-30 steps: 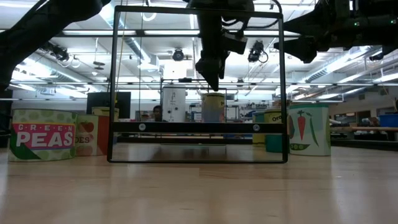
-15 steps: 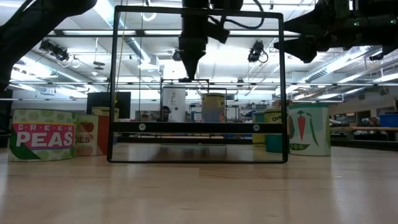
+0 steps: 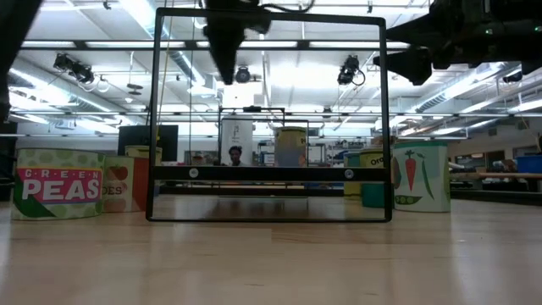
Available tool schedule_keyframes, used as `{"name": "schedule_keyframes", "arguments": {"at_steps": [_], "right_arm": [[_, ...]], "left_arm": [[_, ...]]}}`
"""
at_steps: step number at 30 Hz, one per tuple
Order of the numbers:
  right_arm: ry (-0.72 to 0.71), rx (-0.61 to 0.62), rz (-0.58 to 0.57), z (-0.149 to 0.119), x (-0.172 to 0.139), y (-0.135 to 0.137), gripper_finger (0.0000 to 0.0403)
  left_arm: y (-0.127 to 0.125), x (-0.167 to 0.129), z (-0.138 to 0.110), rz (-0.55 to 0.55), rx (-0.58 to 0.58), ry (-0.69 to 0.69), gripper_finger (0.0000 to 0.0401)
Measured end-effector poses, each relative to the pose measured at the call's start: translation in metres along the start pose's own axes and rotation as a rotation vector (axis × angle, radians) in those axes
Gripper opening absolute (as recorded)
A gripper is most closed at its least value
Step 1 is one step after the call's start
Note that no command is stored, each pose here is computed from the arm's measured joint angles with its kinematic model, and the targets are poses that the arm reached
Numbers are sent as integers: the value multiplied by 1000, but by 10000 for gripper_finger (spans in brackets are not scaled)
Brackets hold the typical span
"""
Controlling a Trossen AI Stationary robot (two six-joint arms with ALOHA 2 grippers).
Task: Pick and place cans onto a shelf
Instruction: Put the canned peas on the shelf
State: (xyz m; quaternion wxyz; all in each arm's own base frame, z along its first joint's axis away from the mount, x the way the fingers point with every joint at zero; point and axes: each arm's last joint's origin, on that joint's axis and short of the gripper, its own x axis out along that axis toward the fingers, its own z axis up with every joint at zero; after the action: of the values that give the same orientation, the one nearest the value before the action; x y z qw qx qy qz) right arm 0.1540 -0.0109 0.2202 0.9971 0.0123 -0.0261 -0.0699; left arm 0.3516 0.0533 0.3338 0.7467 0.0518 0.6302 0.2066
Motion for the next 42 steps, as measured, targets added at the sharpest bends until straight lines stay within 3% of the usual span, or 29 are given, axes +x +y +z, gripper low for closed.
{"name": "schedule_keyframes", "arguments": {"at_steps": [10,20,25,32,42], "right_arm": [[-16,1,0,2,0,0,372],[-23,2,0,2,0,0,372],[-34,6,1,3,0,0,372],[-35,7,2,3,0,0,372],[-42,6,3,4,0,0,372]], "left_arm": [[10,27,-94,-79,-265,-20,400],[30,41,-158,-43,-531,71,400],[45,67,-177,-87,-661,130,400],[53,101,-199,-121,-717,229,400],[67,123,-197,-166,-731,99,400]]}}
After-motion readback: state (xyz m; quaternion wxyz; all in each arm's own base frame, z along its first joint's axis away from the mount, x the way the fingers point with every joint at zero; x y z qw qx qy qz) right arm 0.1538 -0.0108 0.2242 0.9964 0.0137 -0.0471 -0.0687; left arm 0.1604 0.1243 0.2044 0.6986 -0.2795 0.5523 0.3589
